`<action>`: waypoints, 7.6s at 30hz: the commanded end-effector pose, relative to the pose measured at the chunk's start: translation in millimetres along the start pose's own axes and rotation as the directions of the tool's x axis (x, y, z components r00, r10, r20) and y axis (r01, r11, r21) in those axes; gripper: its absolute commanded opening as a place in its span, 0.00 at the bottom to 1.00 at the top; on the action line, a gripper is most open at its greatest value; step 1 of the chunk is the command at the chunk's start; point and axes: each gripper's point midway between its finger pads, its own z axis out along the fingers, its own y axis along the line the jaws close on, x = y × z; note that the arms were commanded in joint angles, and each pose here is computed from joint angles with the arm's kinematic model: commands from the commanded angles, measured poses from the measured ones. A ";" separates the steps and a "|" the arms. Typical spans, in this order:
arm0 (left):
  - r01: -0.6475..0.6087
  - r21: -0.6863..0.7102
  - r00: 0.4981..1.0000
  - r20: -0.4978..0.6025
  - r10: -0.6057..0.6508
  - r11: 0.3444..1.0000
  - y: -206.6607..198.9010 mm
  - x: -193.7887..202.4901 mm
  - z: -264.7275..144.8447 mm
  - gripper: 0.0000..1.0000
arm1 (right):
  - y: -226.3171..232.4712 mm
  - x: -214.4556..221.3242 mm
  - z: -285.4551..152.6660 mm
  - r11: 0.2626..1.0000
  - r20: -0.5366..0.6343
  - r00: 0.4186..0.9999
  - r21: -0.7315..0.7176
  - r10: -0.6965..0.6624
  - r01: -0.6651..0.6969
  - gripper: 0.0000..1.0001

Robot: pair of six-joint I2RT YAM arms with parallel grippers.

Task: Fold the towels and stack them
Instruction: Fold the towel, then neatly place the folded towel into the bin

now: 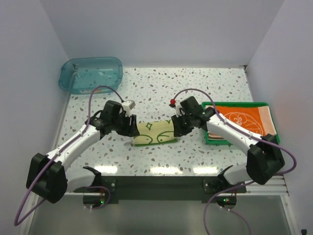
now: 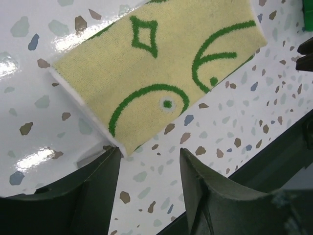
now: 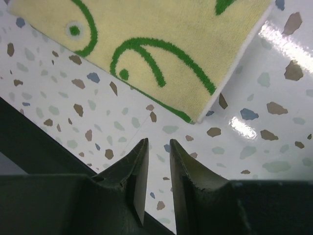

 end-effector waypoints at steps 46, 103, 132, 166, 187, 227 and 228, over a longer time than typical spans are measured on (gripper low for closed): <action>0.123 -0.375 0.973 -0.137 -0.186 0.919 70.0 41.1 55.7 0.22 | -45.9 -71.3 82.8 0.977 0.208 0.964 0.100 0.164 -0.187 0.18; -0.580 -0.295 0.807 -0.331 0.488 0.759 -105.8 32.3 163.4 0.53 | -153.6 -29.5 -84.4 0.707 0.406 0.846 0.479 0.346 -0.520 0.99; -0.264 -0.179 0.964 -0.032 0.263 0.948 -89.7 -34.6 110.9 0.00 | -49.7 -93.3 36.7 0.649 0.268 0.596 -0.203 0.757 -0.733 0.98; -0.215 -0.204 0.977 -0.049 0.210 0.955 -91.4 -38.0 117.7 0.19 | 8.6 -66.0 99.8 0.584 0.145 0.566 -0.229 0.812 -0.779 0.09; -0.023 -0.445 0.962 0.233 0.141 0.895 33.8 -113.8 6.5 1.00 | -101.8 -47.0 -74.8 0.814 0.048 0.979 0.547 0.200 -0.194 0.00; 0.045 -0.629 0.945 0.279 0.172 0.776 92.2 -107.2 -32.5 1.00 | -281.7 -21.5 -211.8 0.098 -0.179 0.952 0.982 0.247 0.159 0.00; 0.047 -0.628 0.944 0.281 0.171 0.776 92.1 -107.5 -32.4 1.00 | -283.6 -19.6 -209.5 0.101 -0.181 0.950 0.982 0.254 0.159 0.00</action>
